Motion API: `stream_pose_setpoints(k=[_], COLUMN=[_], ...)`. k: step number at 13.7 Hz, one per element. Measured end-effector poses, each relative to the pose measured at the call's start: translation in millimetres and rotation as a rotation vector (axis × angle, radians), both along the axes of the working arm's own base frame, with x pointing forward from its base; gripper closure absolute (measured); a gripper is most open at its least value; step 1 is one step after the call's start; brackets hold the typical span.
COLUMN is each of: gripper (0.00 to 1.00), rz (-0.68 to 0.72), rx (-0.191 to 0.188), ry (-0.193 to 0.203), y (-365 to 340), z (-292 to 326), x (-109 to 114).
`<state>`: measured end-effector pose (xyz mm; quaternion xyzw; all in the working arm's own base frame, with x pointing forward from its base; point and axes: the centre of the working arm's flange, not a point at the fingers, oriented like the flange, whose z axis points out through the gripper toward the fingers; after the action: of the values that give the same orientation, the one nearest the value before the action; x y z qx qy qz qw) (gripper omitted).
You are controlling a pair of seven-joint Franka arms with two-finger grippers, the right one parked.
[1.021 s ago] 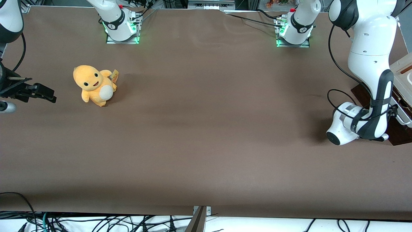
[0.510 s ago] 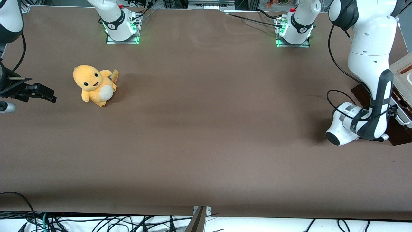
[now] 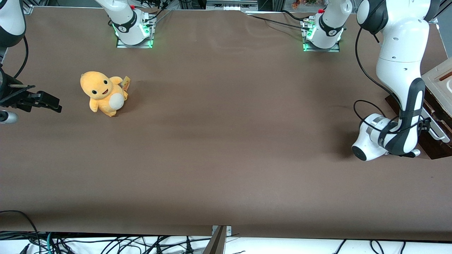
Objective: Open lower drawer with left arm only
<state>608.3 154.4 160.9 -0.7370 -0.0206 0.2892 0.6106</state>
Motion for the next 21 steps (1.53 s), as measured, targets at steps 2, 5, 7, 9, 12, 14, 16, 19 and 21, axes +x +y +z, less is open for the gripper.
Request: stream_pose_setpoints(k=[2, 5, 7, 9, 12, 14, 16, 19, 21], gripper=[0.73, 0.73, 0.73, 0.73, 0.74, 0.74, 0.74, 0.5, 0.3], rz=[-0.005, -0.021, -0.026, -0.028, -0.028, -0.03, -0.031, -0.024, -0.03], rx=[-0.01, -0.024, -0.029, -0.031, -0.034, -0.034, -0.035, -0.072, -0.093], ry=[-0.008, -0.018, -0.019, -0.02, -0.022, -0.023, -0.024, -0.015, -0.019], y=[-9.7, -29.0, -37.2, -39.7, -42.8, -45.7, -47.0, -61.3, -75.4], z=[1.7, 3.0, 3.3, 3.4, 3.7, 3.8, 3.8, 1.2, -0.7], x=[4.1, 9.8, 11.2, 11.6, 12.4, 12.7, 12.9, 12.9, 14.3])
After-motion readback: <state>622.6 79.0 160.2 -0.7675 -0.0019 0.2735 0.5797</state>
